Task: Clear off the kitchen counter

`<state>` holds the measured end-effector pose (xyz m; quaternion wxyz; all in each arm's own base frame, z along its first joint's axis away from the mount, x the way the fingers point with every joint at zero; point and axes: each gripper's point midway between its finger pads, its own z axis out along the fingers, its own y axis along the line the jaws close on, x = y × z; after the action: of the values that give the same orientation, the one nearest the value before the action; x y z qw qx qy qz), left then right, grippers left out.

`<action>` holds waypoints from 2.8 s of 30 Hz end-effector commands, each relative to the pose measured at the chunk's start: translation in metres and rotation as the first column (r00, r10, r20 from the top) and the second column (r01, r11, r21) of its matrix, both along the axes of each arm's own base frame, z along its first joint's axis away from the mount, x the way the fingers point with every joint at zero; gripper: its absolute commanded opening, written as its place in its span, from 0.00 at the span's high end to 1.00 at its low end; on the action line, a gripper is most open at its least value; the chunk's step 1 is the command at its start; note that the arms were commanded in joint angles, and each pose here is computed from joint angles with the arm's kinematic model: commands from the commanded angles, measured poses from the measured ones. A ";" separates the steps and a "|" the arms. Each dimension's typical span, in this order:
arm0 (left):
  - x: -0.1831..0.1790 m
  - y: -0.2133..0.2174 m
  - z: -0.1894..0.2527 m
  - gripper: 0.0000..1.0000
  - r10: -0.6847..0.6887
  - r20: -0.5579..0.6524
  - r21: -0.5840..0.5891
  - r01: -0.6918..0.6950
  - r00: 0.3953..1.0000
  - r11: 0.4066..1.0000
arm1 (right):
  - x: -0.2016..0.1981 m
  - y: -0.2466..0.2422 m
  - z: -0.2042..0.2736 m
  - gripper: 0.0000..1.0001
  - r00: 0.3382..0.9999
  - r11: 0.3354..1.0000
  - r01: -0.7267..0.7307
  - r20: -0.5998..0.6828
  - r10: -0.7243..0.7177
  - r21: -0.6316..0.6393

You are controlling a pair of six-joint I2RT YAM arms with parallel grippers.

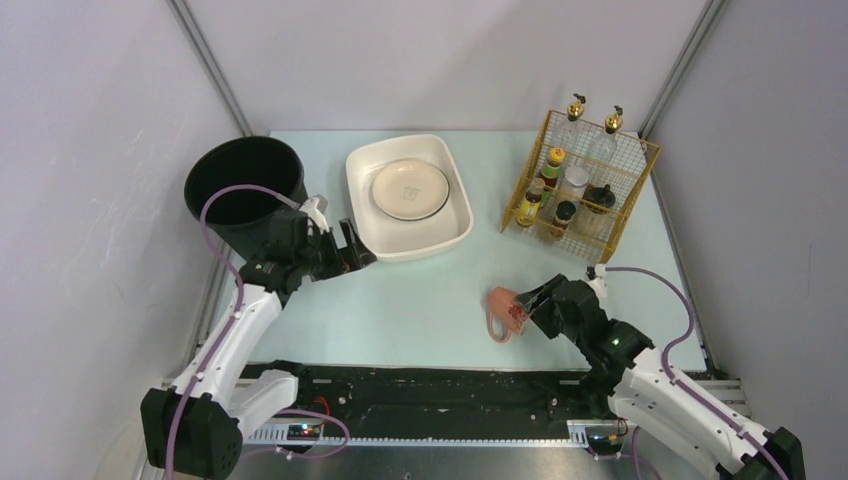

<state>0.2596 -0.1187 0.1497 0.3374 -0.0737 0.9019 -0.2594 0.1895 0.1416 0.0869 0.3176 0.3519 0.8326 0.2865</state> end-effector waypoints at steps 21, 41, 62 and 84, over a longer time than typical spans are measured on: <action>-0.010 -0.007 0.007 0.00 -0.072 0.042 -0.012 0.072 0.997 0.997 | 0.055 0.037 0.063 1.00 0.969 0.997 -0.071 0.237 0.071 -0.007; -0.008 0.004 0.018 0.00 -0.013 0.108 0.018 0.011 0.994 1.000 | 0.122 0.140 0.215 1.00 0.625 0.739 -0.483 0.405 0.667 -0.470; -0.010 0.009 0.024 0.00 0.014 0.144 0.024 -0.018 0.990 1.000 | 0.201 0.240 0.168 1.00 0.103 0.189 -0.517 0.158 0.982 -0.835; -0.010 0.007 0.025 0.00 0.005 0.140 0.018 -0.008 0.990 1.000 | 0.175 0.274 0.085 1.00 -0.076 -0.079 -0.575 -0.042 0.996 -0.814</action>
<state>0.2490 -0.1081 0.1697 0.3935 -0.0671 0.8829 -0.2474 0.3551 0.3969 0.1430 0.3385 -0.5252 0.7491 0.2201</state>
